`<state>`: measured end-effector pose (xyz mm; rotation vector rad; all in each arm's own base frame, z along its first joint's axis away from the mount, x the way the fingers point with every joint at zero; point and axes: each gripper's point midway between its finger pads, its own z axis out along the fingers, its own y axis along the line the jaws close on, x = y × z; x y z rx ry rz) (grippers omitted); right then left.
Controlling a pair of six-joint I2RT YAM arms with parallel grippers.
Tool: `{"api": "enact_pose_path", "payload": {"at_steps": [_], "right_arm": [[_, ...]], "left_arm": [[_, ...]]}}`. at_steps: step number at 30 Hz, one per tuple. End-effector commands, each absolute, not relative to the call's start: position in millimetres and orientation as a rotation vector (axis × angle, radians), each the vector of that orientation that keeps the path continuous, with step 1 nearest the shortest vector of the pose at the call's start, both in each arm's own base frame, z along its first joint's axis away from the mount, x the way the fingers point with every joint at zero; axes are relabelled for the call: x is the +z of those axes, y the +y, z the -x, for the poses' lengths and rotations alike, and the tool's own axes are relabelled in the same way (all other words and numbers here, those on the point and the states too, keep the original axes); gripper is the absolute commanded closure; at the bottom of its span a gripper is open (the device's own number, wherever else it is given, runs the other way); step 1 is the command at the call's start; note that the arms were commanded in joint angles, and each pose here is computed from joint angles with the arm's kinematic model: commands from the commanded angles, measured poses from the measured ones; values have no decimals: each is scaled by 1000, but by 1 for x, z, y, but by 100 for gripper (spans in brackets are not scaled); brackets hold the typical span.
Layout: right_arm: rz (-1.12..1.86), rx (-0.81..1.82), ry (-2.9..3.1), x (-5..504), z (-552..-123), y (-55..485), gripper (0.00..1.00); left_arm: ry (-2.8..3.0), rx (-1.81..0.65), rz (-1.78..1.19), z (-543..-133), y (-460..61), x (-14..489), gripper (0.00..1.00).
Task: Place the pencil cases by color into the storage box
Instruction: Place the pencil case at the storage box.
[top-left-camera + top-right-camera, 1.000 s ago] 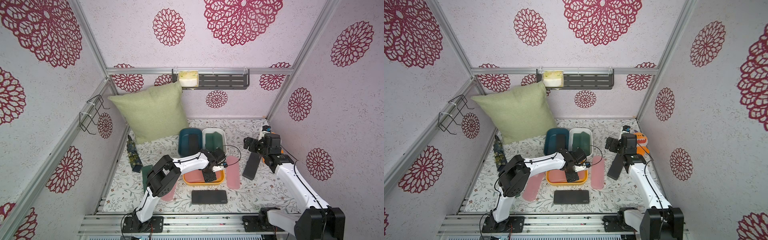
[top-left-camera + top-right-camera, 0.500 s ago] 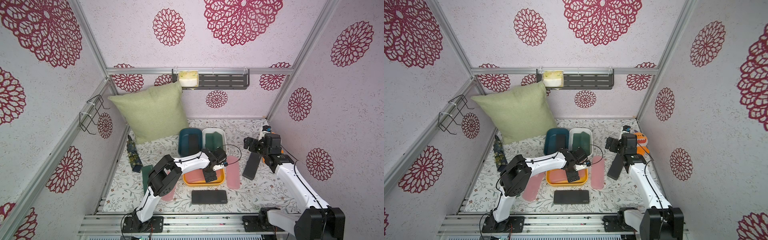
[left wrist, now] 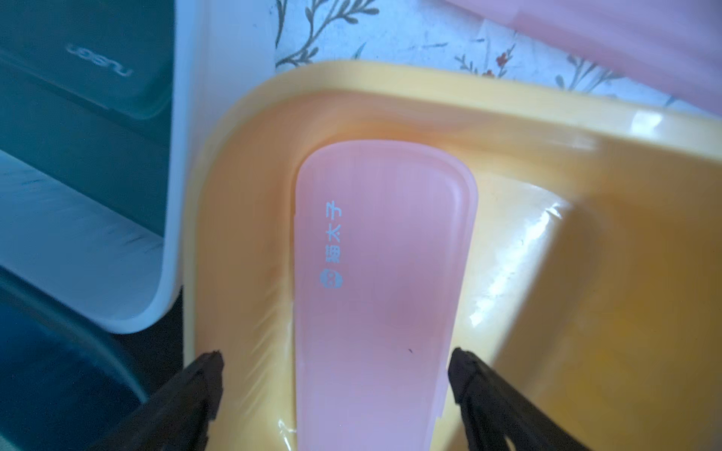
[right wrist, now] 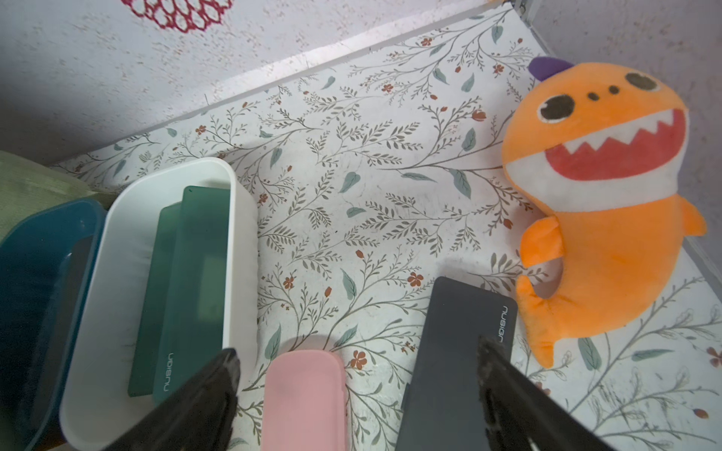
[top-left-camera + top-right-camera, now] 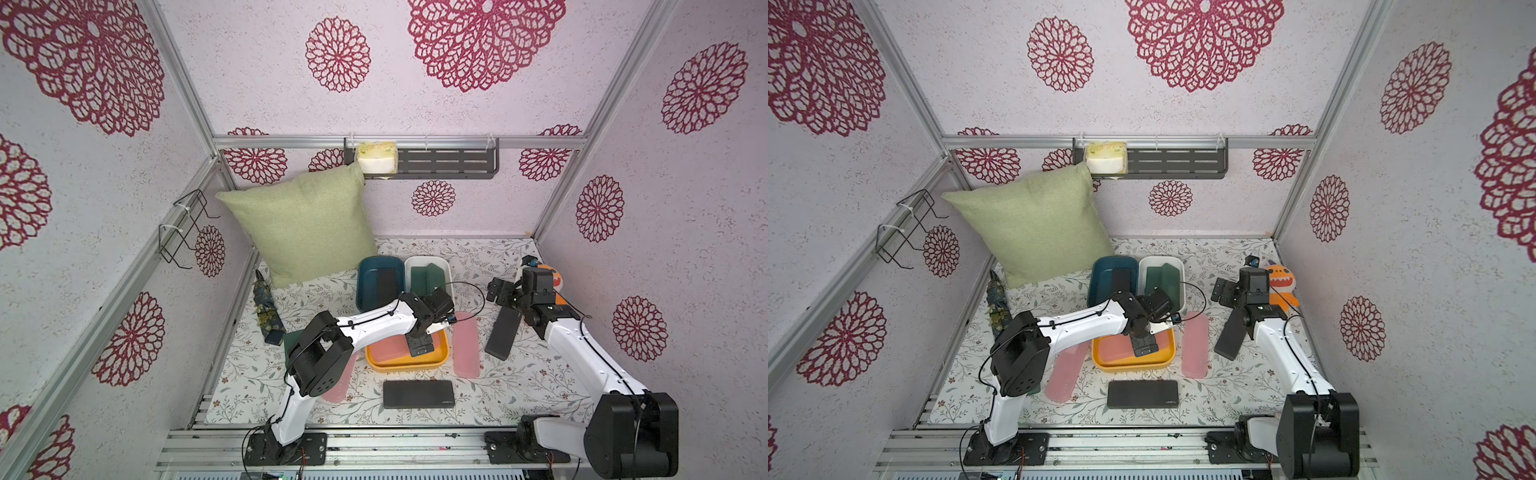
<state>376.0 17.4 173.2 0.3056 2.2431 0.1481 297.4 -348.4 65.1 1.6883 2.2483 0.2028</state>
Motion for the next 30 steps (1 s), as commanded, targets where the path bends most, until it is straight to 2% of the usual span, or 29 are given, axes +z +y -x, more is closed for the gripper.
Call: {"api": "enact_pose_path", "payload": {"at_steps": [1, 5, 12, 13, 21, 30], "right_arm": [[-348, 120, 2228, 177, -377, 10, 3], [-372, 74, 2249, 171, -377, 3, 2], [-476, -121, 2352, 139, -362, -23, 1], [-492, -146, 2371, 133, -358, -26, 1], [-574, -186, 2474, 100, -344, -29, 1], [-638, -104, 2554, 68, -341, -18, 1]], "left_arm": [[2235, 162, -1687, -295, -351, 76, 2], [2242, 142, -1675, -293, -352, 83, 3], [2228, 204, -1516, -310, -347, 127, 3], [2206, 189, -1448, -313, -345, 152, 3], [2244, 87, -1002, -342, -308, 218, 3], [2381, -69, -524, -371, -232, 231, 3]]}}
